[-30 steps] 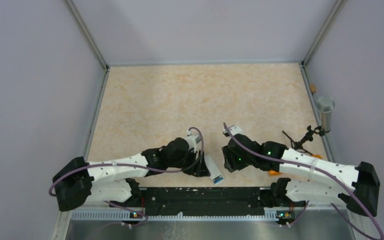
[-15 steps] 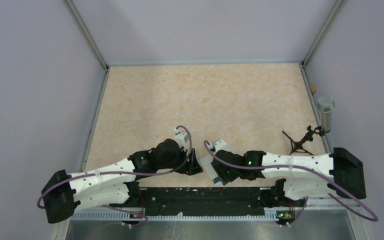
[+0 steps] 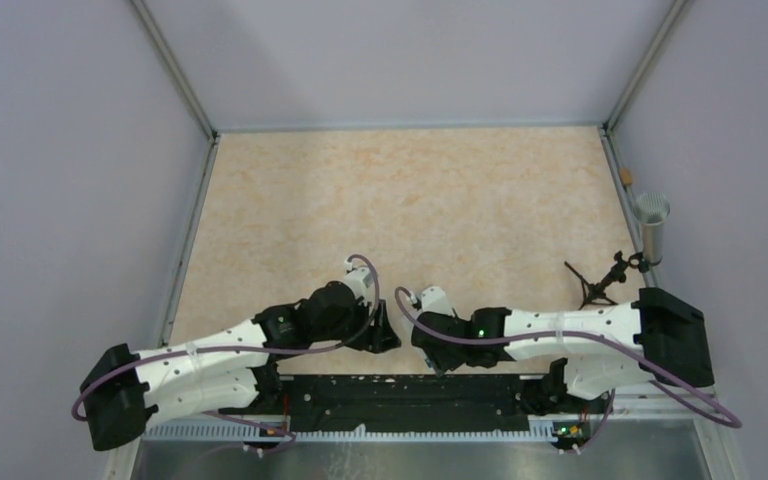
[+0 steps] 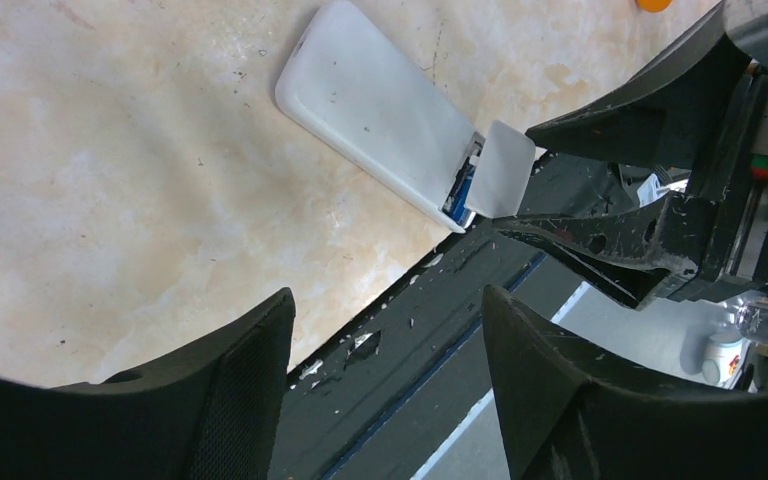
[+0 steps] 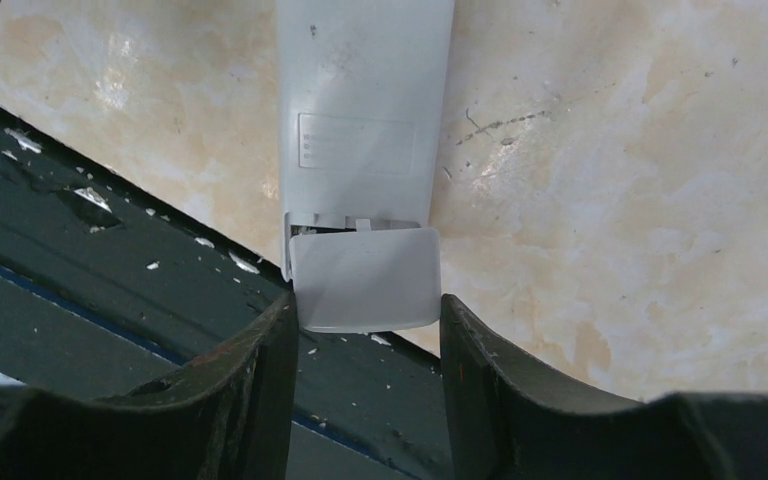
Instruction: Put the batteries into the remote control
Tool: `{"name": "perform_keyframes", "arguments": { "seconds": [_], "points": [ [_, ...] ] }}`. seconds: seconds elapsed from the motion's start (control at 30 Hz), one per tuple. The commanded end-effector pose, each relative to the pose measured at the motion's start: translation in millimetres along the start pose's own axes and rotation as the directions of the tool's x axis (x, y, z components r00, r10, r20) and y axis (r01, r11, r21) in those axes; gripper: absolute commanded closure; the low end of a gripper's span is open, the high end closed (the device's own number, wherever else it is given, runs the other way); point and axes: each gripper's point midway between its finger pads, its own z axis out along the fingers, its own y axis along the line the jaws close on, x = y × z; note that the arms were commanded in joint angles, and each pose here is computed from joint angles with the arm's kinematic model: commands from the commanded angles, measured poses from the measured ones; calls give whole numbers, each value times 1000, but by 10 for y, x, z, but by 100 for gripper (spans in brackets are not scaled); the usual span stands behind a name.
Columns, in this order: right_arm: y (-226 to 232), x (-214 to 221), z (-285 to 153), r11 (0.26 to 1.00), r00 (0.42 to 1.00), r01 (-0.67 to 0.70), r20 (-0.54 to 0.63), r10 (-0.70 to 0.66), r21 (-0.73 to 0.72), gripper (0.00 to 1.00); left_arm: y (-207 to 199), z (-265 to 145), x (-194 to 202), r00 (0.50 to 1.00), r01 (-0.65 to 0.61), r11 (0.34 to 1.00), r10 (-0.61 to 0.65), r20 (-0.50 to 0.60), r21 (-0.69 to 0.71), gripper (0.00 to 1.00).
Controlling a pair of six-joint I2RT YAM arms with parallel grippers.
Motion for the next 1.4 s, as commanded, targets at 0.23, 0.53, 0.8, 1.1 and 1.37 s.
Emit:
{"name": "perform_keyframes", "arguments": {
  "seconds": [0.23, 0.53, 0.8, 1.1, 1.37],
  "points": [
    [146, -62, -89, 997, 996, -59, -59, 61, 48, 87, 30, 1, 6, 1000, -20, 1000, 19, 18, 15, 30],
    [220, -48, -112, 993, 988, -79, -126, 89, 84, 87, 76, -49, 30, 999, -47, 999, 46, 24, 10, 30],
    [248, 0, -92, 990, 980, -96, -164, 112, 105, 88, 90, -83, 40, 998, -65, 998, 65, 23, 16, 30],
    [269, -8, -50, 989, 978, -95, -175, 113, 111, 88, 96, -80, 33, 997, -77, 997, 77, 18, 22, 30],
    [270, -73, -18, 990, 980, -108, -158, 122, 95, 88, 93, -75, 21, 997, -74, 997, 74, 11, 28, 30]
  ]
}}
